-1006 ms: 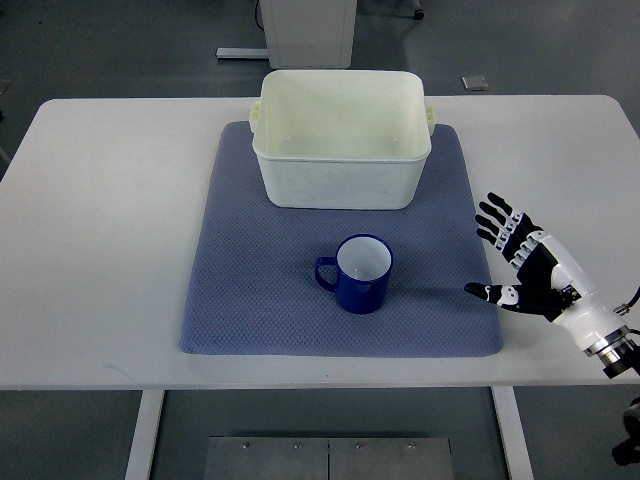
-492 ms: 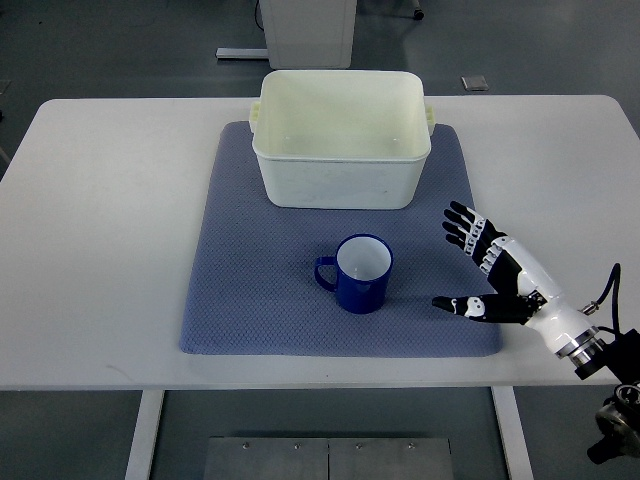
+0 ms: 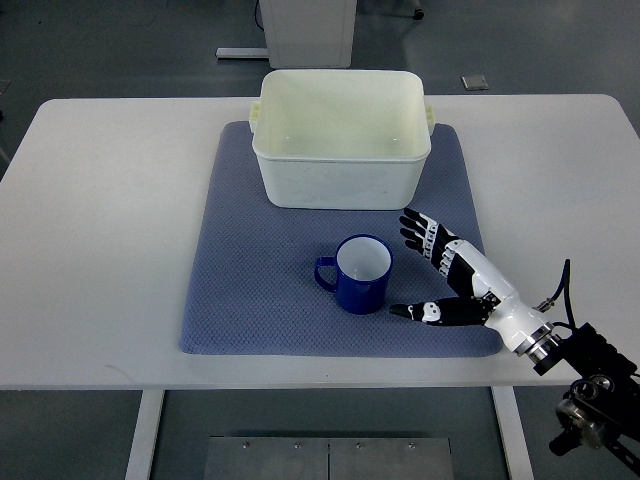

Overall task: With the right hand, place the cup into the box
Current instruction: 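Move the open right hand toward the blue mug's side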

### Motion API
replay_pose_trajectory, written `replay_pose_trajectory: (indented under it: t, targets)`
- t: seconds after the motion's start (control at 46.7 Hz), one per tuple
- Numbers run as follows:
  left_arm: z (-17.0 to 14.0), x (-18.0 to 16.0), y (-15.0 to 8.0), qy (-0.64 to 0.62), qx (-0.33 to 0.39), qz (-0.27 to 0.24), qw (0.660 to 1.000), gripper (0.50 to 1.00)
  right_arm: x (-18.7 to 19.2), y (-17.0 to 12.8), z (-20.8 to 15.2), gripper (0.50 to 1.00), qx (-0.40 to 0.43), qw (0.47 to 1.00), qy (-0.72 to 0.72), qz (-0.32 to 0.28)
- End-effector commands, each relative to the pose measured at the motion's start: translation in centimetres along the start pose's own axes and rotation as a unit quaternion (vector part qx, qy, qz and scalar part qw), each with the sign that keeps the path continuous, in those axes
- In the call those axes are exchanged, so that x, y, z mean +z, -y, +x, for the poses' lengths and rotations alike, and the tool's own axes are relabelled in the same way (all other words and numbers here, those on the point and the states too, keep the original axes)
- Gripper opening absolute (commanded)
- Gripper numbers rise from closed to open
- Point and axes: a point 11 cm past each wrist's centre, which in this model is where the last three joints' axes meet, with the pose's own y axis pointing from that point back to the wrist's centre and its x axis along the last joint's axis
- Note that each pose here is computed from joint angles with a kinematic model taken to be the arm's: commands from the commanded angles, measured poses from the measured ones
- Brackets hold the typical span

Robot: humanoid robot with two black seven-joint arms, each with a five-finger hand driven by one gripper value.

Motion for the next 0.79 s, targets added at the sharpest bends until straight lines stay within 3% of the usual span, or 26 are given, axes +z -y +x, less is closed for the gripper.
replay_pose_trajectory:
  t: [0.0,0.771]
  targets:
    - [0.0,0.0,0.0,0.000,0.000,0.000,1.000,1.000,0.2,0.3,-0.4,1.000,0.001,1.000,0.000,-0.006]
    - [0.0,0.0,0.0,0.000,0.000,0.000,1.000,1.000,1.8,2.7,-2.6,0.985,0.000,0.999,-0.012,-0.037]
